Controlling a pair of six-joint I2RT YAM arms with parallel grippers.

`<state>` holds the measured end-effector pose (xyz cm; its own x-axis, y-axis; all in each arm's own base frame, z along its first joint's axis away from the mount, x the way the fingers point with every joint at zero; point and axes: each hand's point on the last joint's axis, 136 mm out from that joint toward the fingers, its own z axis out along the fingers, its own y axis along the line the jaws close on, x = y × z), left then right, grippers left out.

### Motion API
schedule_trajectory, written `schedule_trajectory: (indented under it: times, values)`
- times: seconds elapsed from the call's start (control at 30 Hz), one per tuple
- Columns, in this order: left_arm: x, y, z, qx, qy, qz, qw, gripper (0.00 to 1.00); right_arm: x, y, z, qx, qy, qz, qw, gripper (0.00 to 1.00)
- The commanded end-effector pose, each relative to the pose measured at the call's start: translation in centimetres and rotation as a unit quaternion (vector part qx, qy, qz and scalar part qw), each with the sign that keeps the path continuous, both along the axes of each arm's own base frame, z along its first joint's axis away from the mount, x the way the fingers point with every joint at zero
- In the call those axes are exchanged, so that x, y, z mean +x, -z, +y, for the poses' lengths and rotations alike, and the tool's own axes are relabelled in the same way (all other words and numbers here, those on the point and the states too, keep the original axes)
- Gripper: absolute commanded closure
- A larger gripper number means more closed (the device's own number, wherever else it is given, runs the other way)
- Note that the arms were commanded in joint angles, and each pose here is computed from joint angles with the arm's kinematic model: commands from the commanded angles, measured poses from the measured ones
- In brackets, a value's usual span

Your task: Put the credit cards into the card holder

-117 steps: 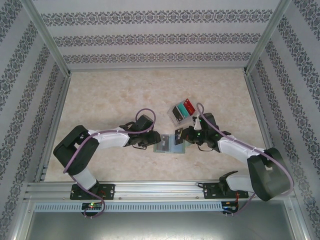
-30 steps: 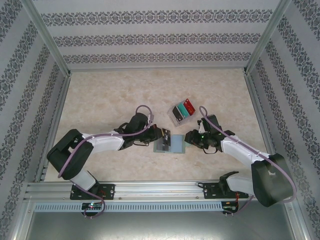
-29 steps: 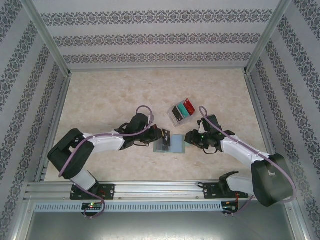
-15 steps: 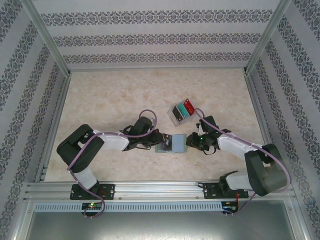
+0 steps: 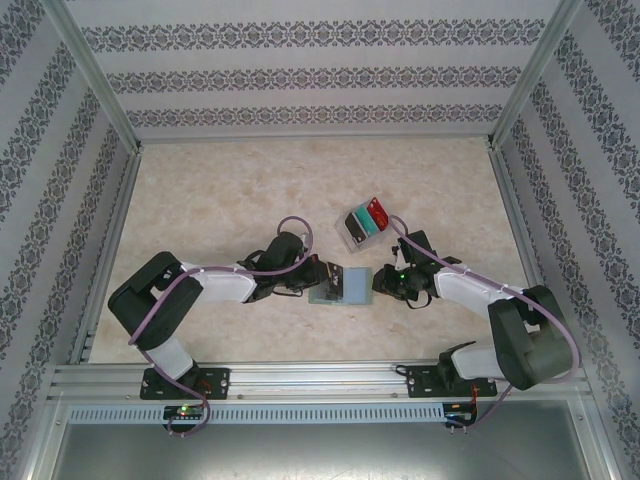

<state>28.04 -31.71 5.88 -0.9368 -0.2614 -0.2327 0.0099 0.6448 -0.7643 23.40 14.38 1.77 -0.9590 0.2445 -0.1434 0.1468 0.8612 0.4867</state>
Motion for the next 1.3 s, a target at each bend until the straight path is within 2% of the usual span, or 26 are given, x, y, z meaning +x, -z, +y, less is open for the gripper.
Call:
schedule_trajectory:
  times: [0.0,0.2,0.43,0.57,0.73,0.93,1.27]
  values:
    - [-0.2,-0.3,-1.0,-0.017,0.005,-0.004,1.0,1.0,-0.2,0.9,-0.5,-0.023,-0.001,0.009,1.0,0.7]
    - [-0.5,1.2,-1.6,-0.001,0.015,0.011,1.0,1.0,-0.2,0.9,-0.5,-0.023,-0.001,0.01,1.0,0.7]
    - [-1.0,2.9,-0.1,0.055,0.005,0.02,0.998,1.0,-0.1,0.8,-0.2,-0.019,-0.005,0.012,1.0,0.7]
    - [-1.1,3.0,-0.7,0.057,0.02,0.022,0.998,1.0,0.0,0.8,-0.1,-0.019,-0.007,0.012,1.0,0.7]
    - [-0.9,1.6,1.2,0.111,0.014,-0.006,0.994,1.0,-0.1,1.1,-0.1,-0.021,-0.005,0.014,1.0,0.7]
    - [-1.2,2.7,0.9,0.1,0.013,0.01,0.995,1.0,0.0,1.4,0.1,-0.021,-0.011,0.018,1.0,0.7]
    - [-1.5,4.0,-2.0,0.066,0.04,0.031,0.997,1.0,-0.4,1.6,0.3,-0.02,-0.011,0.022,0.999,0.7]
